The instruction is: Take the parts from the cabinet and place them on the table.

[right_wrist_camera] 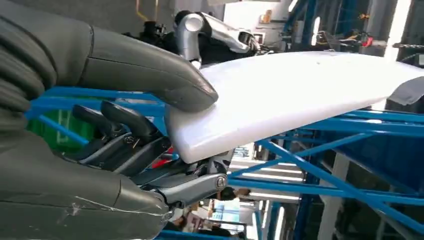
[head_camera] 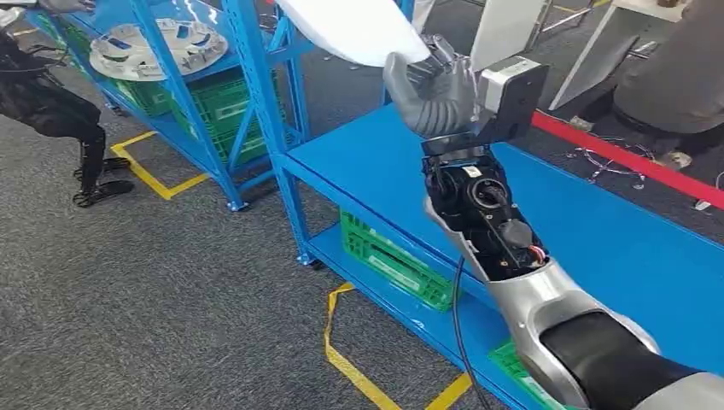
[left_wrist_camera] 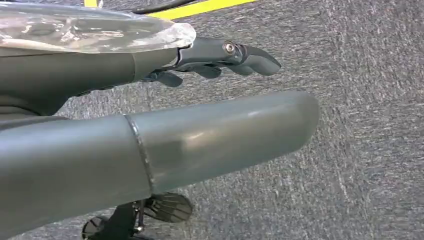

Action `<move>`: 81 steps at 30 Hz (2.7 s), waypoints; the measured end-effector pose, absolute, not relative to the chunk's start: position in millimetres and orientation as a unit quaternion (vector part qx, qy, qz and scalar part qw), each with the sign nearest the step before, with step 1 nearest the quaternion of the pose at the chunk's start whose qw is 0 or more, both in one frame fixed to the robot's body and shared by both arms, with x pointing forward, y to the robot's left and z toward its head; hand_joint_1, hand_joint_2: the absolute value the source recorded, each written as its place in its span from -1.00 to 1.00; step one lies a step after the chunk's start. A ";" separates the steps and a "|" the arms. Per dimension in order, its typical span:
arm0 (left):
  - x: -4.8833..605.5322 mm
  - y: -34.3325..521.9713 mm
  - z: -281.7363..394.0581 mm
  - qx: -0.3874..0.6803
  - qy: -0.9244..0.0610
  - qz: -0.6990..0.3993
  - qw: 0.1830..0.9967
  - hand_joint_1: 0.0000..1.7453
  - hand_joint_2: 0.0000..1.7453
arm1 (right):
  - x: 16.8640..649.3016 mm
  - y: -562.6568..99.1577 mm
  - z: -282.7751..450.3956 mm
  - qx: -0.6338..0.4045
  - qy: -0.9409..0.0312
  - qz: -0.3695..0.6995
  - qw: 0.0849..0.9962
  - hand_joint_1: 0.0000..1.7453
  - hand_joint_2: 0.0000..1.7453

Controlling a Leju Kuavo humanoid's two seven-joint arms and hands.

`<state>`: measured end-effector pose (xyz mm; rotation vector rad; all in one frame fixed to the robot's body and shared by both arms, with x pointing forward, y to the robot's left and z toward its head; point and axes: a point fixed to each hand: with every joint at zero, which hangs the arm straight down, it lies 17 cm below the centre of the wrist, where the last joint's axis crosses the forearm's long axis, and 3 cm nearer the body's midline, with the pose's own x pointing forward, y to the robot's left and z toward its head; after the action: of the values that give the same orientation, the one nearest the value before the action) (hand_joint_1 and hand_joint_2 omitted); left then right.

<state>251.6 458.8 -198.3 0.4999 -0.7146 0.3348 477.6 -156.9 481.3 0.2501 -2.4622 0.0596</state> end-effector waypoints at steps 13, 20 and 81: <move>251.6 459.9 -198.5 0.240 -0.342 0.159 0.894 -1.00 -1.00 | 469.4 -146.4 482.7 0.128 -0.939 0.048 0.316 1.00 1.00; 251.5 459.2 -199.2 0.237 -0.341 0.160 0.895 -1.00 -1.00 | 466.6 -140.9 479.9 0.144 -0.936 0.070 0.315 1.00 1.00; 255.4 459.4 -203.1 0.228 -0.309 0.136 0.913 -1.00 -1.00 | 464.2 -150.2 465.2 0.127 -0.929 0.093 0.336 1.00 1.00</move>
<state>255.4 459.4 -203.1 0.4693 -0.6368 0.2795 464.2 -150.2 465.2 0.3307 -2.4216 0.2429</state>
